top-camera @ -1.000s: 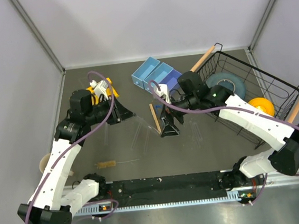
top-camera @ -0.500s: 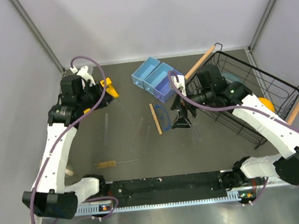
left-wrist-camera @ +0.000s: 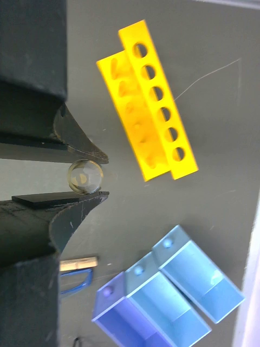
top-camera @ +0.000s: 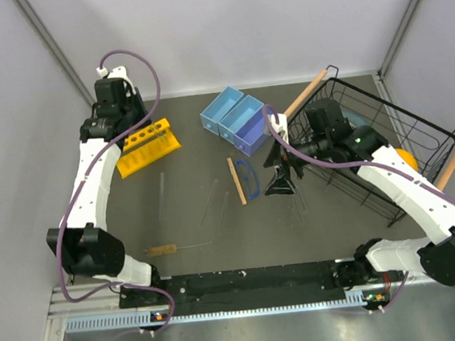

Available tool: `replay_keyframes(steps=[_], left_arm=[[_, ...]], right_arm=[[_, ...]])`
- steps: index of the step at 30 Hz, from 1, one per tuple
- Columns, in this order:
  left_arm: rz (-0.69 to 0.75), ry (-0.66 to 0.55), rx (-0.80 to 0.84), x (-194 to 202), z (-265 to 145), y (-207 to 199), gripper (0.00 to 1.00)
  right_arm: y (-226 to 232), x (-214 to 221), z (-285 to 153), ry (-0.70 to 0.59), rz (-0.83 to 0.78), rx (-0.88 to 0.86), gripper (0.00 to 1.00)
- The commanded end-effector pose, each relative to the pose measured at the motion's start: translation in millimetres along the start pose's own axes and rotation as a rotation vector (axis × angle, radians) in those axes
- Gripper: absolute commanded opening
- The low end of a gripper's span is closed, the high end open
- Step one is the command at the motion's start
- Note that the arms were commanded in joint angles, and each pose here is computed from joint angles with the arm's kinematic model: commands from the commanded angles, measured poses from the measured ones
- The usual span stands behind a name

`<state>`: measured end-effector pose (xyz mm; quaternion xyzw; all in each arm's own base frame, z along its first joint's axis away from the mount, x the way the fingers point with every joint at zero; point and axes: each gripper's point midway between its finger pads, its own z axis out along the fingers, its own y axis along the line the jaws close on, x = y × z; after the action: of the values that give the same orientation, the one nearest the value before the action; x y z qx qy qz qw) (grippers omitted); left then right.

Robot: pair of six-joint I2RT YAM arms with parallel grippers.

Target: Organize the chemistry lab equipment

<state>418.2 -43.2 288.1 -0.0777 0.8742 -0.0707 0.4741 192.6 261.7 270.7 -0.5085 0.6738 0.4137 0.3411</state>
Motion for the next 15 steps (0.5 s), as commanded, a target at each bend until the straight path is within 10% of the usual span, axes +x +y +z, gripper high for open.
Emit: replay_keyframes(steps=[1,15], left_arm=[[0.028,-0.119,-0.050,-45,20,7,0.13],[0.054,-0.052,-0.078,-41,67,13,0.13]], right_arm=[[6,-12,-7,-0.053,-0.049,-0.012,0.99],[3,-12,-8,-0.063,-0.034,-0.006,0.99]])
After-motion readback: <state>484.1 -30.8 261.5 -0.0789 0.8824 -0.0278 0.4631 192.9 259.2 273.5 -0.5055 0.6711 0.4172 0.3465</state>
